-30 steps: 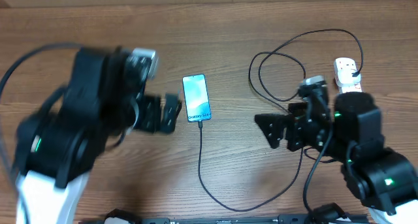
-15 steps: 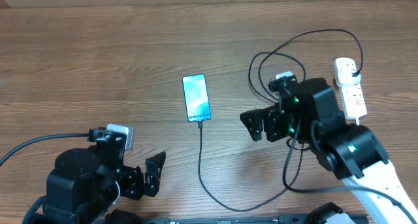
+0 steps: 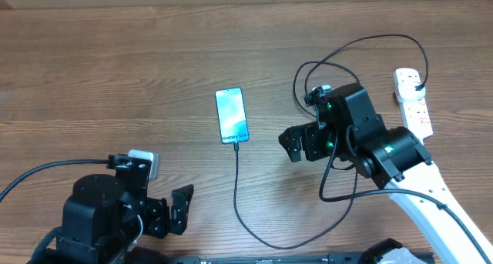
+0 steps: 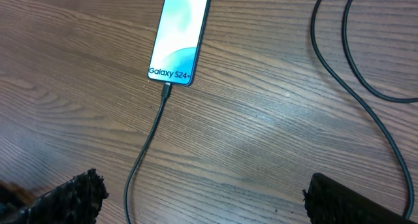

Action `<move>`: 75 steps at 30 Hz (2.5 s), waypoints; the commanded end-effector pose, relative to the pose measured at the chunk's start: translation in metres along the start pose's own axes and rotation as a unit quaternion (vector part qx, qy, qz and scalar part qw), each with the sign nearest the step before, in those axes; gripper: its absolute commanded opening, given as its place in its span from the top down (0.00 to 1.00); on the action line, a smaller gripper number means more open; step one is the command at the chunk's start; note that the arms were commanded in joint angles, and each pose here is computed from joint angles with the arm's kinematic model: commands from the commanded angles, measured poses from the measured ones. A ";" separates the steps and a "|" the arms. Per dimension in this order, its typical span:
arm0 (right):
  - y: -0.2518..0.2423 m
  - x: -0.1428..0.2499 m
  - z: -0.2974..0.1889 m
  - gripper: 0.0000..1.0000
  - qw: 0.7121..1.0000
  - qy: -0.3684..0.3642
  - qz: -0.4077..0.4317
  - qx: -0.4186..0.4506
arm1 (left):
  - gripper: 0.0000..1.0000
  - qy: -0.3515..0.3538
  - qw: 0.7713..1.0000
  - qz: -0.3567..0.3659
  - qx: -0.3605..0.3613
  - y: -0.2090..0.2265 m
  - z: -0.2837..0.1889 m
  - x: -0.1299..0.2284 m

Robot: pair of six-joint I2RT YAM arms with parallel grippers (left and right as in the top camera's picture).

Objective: Plug charger to phone and switch on socket

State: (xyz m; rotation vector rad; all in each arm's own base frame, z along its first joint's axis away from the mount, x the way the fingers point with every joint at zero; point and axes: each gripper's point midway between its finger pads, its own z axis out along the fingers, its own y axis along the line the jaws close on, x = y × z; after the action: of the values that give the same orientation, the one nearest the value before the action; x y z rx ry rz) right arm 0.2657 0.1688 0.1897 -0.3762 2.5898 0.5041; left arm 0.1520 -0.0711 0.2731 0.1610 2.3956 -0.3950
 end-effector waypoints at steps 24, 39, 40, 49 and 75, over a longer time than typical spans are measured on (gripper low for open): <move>0.002 -0.007 -0.002 0.00 1.000 -0.013 -0.006 0.001 | 0.01 -0.067 0.996 -0.031 -0.042 0.027 -0.017 0.035; 0.002 -0.007 -0.002 0.00 1.000 -0.013 -0.006 0.001 | 0.01 -0.456 0.879 0.077 -0.116 0.060 -0.006 -0.068; 0.002 -0.007 -0.002 0.00 1.000 -0.013 -0.006 0.001 | 0.00 -0.467 0.873 0.078 -0.115 0.061 -0.002 -0.069; 0.002 -0.007 -0.002 0.00 1.000 -0.013 -0.006 0.001 | 0.01 -0.521 0.844 0.072 -0.108 0.072 0.024 -0.060; 0.002 -0.007 -0.002 0.00 1.000 -0.013 -0.006 0.001 | 0.00 -0.380 0.919 -0.001 -0.107 0.105 0.123 0.007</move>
State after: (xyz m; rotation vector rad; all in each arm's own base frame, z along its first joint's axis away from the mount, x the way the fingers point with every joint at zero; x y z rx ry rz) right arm 0.2683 0.1700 0.1916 -0.3756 2.5756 0.5083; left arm 0.2460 -0.0137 0.1549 -0.0703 1.6560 -0.1398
